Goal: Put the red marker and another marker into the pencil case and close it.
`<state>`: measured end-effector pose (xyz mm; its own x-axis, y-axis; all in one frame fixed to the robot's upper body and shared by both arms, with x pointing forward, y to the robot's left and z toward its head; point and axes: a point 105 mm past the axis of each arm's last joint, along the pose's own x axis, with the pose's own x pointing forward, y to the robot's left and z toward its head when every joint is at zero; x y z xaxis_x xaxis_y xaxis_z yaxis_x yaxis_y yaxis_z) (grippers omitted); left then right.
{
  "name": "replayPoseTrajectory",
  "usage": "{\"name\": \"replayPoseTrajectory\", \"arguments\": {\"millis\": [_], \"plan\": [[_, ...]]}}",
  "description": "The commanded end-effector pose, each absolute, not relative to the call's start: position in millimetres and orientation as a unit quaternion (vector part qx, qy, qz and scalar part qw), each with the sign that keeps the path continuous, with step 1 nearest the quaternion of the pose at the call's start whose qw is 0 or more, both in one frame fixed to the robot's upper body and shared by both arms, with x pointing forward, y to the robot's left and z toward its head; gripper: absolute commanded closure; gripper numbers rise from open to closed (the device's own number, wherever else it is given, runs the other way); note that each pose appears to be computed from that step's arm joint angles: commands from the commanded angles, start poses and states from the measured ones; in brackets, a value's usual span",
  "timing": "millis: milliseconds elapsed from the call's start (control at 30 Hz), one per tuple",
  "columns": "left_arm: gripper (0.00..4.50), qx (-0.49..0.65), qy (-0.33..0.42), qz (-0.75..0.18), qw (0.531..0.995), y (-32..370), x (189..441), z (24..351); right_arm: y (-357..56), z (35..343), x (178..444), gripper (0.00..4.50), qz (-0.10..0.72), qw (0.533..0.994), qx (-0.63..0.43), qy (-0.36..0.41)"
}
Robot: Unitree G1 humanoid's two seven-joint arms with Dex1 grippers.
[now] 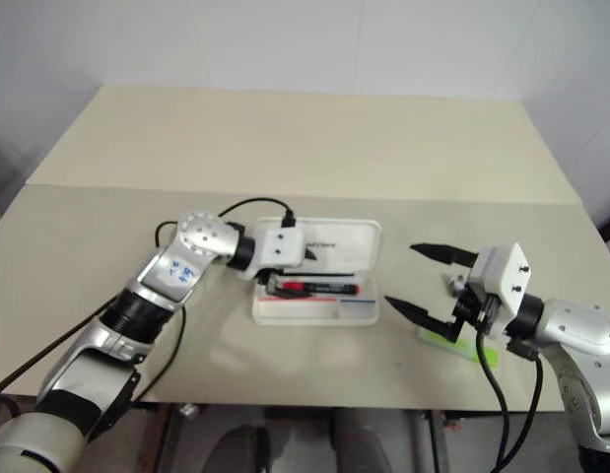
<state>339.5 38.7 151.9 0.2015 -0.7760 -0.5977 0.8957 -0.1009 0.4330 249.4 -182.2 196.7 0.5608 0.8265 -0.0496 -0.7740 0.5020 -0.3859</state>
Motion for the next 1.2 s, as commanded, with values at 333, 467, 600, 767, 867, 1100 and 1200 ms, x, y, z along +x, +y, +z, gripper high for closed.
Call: {"name": "replayPoseTrajectory", "arguments": {"millis": [333,467,600,767,867,1100,1200], "plan": [[0.07,0.362,-0.034,-0.671,0.647,44,310,196,-184,204,255,0.00,0.450,0.875,-0.167,-0.069],[0.03,0.290,-0.069,-0.712,0.635,59,291,208,-207,195,261,0.00,0.376,0.910,-0.174,0.016],[0.03,0.261,-0.090,-0.731,0.624,71,278,215,-236,185,261,0.00,0.291,0.933,-0.183,0.105],[0.03,0.223,-0.098,-0.741,0.626,87,267,221,-268,174,251,0.00,0.192,0.945,-0.166,0.206],[0.03,0.203,-0.102,-0.736,0.637,92,265,226,-278,166,239,0.00,0.160,0.941,-0.143,0.263],[0.03,0.210,-0.086,-0.743,0.630,99,256,213,-251,156,212,0.00,0.272,0.896,-0.186,0.297],[0.03,0.217,-0.092,-0.745,0.624,100,253,213,-253,149,208,0.00,0.298,0.881,-0.192,0.312]]}}
